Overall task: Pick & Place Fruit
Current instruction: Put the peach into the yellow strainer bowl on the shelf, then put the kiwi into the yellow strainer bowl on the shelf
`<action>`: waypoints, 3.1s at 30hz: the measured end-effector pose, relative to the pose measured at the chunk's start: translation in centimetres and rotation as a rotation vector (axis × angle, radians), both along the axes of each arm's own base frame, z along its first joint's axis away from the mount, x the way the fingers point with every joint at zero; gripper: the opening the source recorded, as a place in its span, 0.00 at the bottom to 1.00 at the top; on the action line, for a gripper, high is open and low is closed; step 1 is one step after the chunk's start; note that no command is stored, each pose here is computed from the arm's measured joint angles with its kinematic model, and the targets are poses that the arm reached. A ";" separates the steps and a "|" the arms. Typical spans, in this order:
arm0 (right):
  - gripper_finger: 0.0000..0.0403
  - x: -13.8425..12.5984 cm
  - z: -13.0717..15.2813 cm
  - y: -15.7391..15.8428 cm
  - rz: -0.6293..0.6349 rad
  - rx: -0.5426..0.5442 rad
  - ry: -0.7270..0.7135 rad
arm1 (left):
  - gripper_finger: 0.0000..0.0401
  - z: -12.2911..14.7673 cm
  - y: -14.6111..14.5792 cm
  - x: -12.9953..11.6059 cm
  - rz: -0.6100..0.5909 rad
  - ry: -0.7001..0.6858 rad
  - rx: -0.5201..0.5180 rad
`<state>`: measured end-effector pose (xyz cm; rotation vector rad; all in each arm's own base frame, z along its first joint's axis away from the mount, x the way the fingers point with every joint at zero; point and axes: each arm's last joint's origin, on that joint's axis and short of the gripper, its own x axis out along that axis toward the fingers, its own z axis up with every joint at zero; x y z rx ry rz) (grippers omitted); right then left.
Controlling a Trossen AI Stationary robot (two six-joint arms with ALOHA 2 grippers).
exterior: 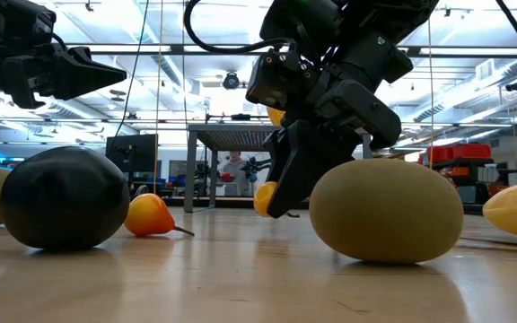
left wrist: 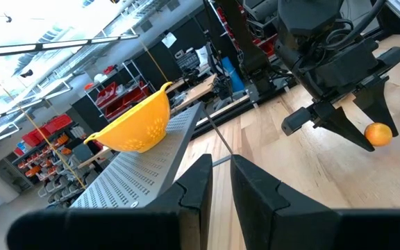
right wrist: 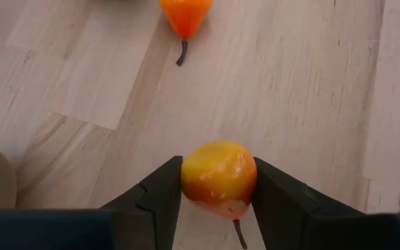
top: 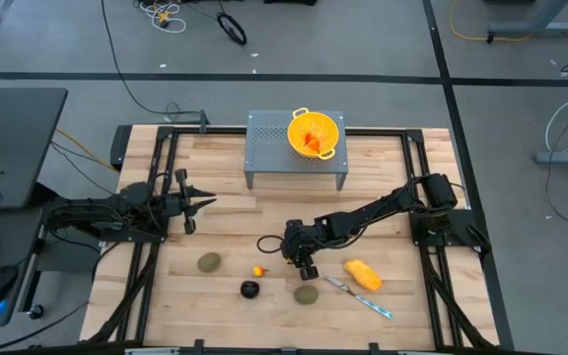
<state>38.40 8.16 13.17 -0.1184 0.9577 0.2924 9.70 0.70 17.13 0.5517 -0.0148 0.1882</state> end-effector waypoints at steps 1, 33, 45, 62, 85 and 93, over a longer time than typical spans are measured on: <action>0.40 0.0 0.0 0.0 0.000 0.000 0.000 | 0.16 0.0 0.0 0.0 0.000 -0.001 0.000; 0.39 0.4 0.3 0.0 -0.029 0.001 -0.048 | 0.16 0.0 0.0 0.0 0.000 0.000 0.000; 0.37 -0.3 5.5 -0.3 0.004 -0.079 -0.213 | 0.16 0.0 0.0 0.0 0.000 0.001 0.000; 0.37 -4.3 17.2 -6.6 -0.394 -0.284 -0.563 | 0.16 0.0 0.0 0.0 0.000 0.000 0.000; 0.42 -8.5 19.2 -19.2 -0.995 -0.310 -0.548 | 0.16 0.0 0.0 0.0 0.000 0.000 0.000; 0.48 -8.8 19.0 -20.1 -0.958 -0.255 -0.534 | 0.16 0.0 0.0 0.0 0.000 0.000 0.000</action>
